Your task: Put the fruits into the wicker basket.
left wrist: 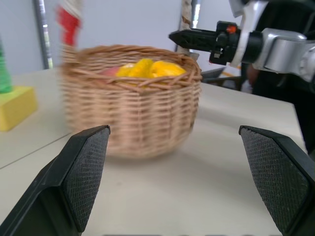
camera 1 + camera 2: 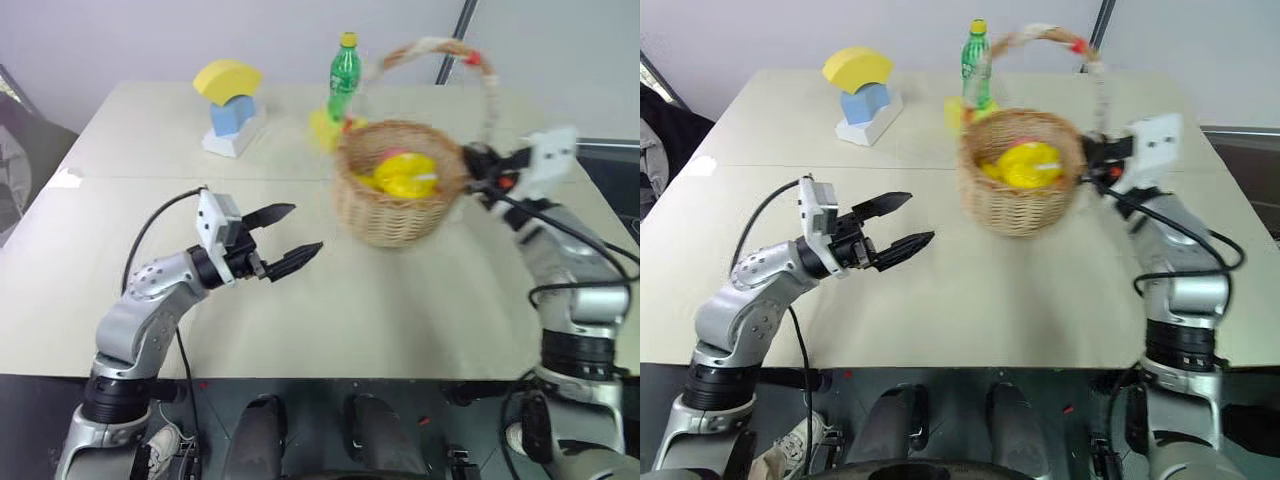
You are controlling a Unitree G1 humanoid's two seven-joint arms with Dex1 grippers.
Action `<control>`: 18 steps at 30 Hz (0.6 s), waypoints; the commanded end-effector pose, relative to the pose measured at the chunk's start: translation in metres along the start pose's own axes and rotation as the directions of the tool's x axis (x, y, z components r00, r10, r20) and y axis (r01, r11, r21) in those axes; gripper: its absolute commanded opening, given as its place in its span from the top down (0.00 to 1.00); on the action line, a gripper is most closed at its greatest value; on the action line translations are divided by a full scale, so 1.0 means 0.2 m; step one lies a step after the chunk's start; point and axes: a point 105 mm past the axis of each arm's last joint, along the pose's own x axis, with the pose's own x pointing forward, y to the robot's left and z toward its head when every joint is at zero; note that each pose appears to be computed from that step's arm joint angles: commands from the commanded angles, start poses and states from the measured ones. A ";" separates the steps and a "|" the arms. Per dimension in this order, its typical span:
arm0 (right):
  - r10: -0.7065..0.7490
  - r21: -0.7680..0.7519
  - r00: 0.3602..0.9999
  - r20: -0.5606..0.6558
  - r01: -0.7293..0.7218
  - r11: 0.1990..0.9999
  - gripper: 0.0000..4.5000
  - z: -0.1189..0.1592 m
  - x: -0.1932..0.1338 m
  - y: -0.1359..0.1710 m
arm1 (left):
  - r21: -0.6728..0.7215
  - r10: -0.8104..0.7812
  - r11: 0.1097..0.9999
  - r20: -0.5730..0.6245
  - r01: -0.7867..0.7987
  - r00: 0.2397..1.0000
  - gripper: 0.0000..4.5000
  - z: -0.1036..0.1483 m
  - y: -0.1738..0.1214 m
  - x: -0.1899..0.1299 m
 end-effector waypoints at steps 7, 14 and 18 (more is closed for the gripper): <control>-0.242 -0.012 0.968 0.062 0.243 0.970 0.86 0.02 -0.02 -0.30 | 0.037 -0.045 0.998 0.039 0.043 0.998 0.00 0.04 0.01 0.08; -0.218 -0.012 0.975 0.039 0.219 0.976 0.08 0.01 -0.11 -0.30 | 0.016 -0.007 1.000 0.007 0.006 1.000 0.00 -0.03 0.03 0.07; -0.196 -0.036 0.980 0.044 0.197 0.980 0.01 0.01 -0.26 -0.34 | 0.035 0.084 0.996 -0.032 -0.082 0.996 0.00 -0.07 0.11 0.01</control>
